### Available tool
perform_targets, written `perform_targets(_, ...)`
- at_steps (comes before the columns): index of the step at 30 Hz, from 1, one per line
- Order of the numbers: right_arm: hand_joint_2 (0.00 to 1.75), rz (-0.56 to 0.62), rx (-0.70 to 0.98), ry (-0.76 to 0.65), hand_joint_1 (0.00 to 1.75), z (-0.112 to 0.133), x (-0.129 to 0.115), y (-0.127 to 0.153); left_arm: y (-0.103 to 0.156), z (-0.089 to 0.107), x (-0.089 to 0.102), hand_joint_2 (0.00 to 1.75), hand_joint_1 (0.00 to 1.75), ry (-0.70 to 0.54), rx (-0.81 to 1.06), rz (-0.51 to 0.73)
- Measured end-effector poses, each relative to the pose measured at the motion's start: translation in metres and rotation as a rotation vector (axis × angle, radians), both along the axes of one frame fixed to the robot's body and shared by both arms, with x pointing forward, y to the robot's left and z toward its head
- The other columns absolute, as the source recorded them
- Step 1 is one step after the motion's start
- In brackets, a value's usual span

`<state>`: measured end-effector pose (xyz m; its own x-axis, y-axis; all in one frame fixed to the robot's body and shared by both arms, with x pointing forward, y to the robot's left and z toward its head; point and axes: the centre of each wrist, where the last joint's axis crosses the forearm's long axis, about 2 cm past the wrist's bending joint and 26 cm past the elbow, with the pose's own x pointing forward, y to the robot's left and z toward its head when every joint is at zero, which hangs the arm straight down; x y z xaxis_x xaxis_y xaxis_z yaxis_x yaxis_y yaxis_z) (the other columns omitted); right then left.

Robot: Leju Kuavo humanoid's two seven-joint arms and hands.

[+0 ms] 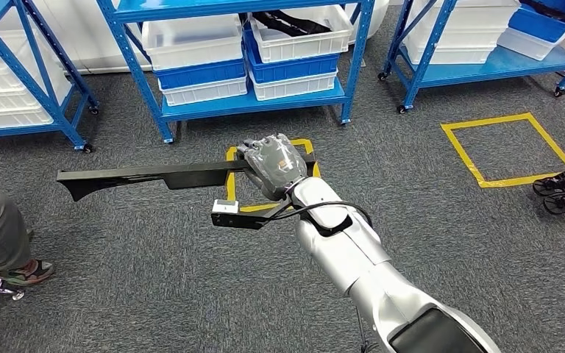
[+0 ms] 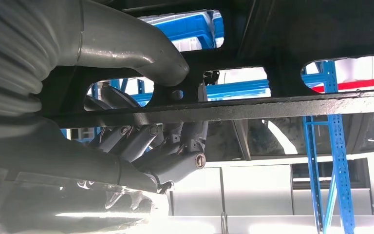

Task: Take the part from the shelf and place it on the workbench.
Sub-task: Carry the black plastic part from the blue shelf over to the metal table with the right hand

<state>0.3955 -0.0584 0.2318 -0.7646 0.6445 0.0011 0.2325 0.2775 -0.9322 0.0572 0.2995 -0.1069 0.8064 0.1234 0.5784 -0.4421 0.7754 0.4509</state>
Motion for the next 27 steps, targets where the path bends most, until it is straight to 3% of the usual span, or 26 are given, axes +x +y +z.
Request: perform_targets(27, 1.75, -0.001, 0.011, 0.001, 1.71, 0.0, 0.0021, -0.0037, 0.0017, 0.0, 0.0001, 1.75, 0.0, 0.018, -0.007, 0.002)
